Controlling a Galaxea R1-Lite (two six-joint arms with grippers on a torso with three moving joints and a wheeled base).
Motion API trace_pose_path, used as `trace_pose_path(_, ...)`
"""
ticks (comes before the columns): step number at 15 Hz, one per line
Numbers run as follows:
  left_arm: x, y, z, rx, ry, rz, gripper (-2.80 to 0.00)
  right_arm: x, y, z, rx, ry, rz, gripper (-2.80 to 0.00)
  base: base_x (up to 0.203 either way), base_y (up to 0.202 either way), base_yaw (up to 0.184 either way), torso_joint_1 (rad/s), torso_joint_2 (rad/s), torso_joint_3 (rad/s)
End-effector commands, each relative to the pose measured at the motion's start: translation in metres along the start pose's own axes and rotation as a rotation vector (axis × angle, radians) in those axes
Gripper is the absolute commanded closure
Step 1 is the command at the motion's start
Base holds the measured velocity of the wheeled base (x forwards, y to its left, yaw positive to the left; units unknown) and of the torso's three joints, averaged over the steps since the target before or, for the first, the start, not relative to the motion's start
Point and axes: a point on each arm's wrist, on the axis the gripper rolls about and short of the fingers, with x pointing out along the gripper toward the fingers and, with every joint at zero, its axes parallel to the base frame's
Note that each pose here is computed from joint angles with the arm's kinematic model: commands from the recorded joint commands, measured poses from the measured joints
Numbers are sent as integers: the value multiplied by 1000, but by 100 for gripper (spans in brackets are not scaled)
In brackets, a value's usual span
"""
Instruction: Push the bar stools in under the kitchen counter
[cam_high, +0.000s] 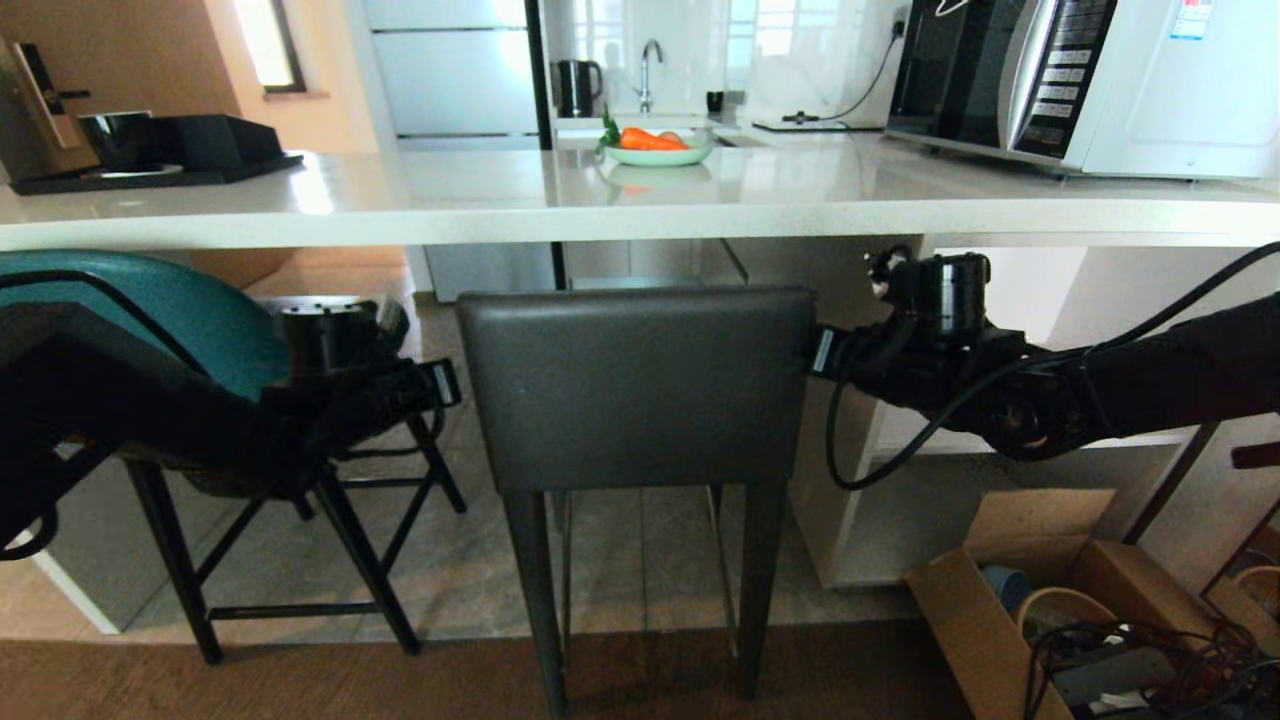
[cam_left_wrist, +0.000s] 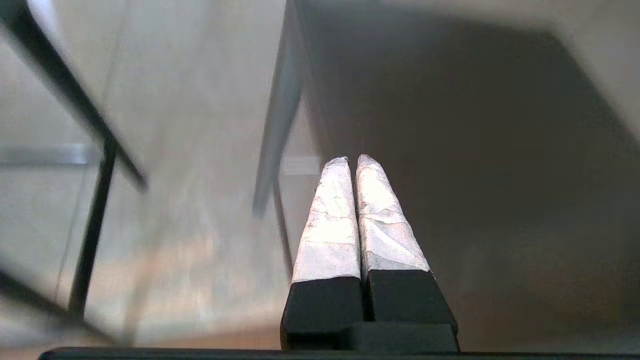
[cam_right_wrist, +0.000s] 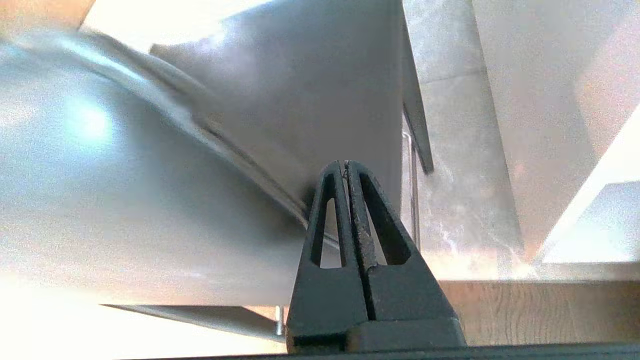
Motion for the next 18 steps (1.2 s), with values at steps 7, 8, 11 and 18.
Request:
trace_pose_path(7,-61,-49,-18,22,56,-107,0,-6,4,-1,3,4,5,0,0,0,0,0,0,0)
trace_pose_path(8,-51,-52,-20,26,53,-92,0,-6,4,-2,2,6,7,0,0,0,0,0,0,0)
trace_pose_path(11,-11,-52,-22,33,17,-12,0,-6,5,-1,4,1,10,0,0,0,0,0,0,0)
trace_pose_path(18,-9,-49,-11,26,16,15,0,2,1,-8,4,22,3,0,0,0,0,0,0,0)
